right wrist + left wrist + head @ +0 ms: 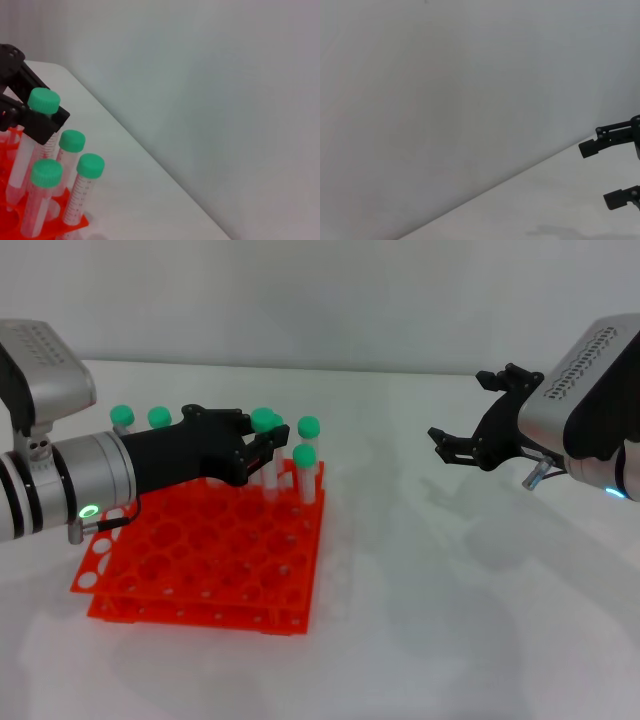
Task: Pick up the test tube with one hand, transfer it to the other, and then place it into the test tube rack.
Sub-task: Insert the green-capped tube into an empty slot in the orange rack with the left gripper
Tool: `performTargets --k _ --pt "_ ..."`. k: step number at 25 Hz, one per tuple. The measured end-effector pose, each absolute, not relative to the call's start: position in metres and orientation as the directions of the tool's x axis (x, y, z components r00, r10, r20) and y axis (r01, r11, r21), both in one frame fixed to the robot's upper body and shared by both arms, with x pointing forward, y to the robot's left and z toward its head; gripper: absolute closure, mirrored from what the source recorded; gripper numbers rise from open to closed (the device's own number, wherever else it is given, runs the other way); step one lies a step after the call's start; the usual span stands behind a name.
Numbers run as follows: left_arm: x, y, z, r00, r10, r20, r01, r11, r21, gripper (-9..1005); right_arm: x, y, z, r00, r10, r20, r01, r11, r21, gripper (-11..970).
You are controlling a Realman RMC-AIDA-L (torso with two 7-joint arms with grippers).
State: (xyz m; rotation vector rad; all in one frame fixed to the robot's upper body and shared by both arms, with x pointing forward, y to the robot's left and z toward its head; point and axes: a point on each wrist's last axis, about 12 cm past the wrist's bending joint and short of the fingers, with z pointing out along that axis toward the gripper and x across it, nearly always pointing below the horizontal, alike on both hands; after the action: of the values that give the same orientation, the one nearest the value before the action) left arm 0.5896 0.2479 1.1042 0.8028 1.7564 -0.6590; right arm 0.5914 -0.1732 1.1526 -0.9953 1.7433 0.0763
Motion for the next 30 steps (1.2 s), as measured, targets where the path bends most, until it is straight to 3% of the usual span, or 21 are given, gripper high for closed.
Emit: performTargets --k 9,19,25,30 --pt "0.5888 0.2499 1.1034 -0.231 0.202 -0.952 0.776 0.628 -0.055 721 0.5910 -0.1726 1.1521 -0.075 -0.579 -0.812 -0.650 0.646 -0.401 84" --pt "0.5899 0.2519 1.1061 -0.224 0.192 -0.955 0.770 0.636 -0.053 493 0.5907 -0.1723 1.1517 -0.077 -0.580 -0.811 -0.652 0.645 -0.399 85" --pt "0.5888 0.2504 1.1043 -0.228 0.199 -0.953 0.775 0.629 -0.055 267 0.5906 -0.1723 1.1517 -0.076 -0.581 -0.811 -0.652 0.644 -0.400 85" --pt "0.5882 0.2496 1.1034 -0.231 0.200 -0.952 0.778 0.625 -0.058 276 0.5906 -0.1723 1.1517 -0.075 -0.581 -0.810 -0.652 0.643 -0.401 84"
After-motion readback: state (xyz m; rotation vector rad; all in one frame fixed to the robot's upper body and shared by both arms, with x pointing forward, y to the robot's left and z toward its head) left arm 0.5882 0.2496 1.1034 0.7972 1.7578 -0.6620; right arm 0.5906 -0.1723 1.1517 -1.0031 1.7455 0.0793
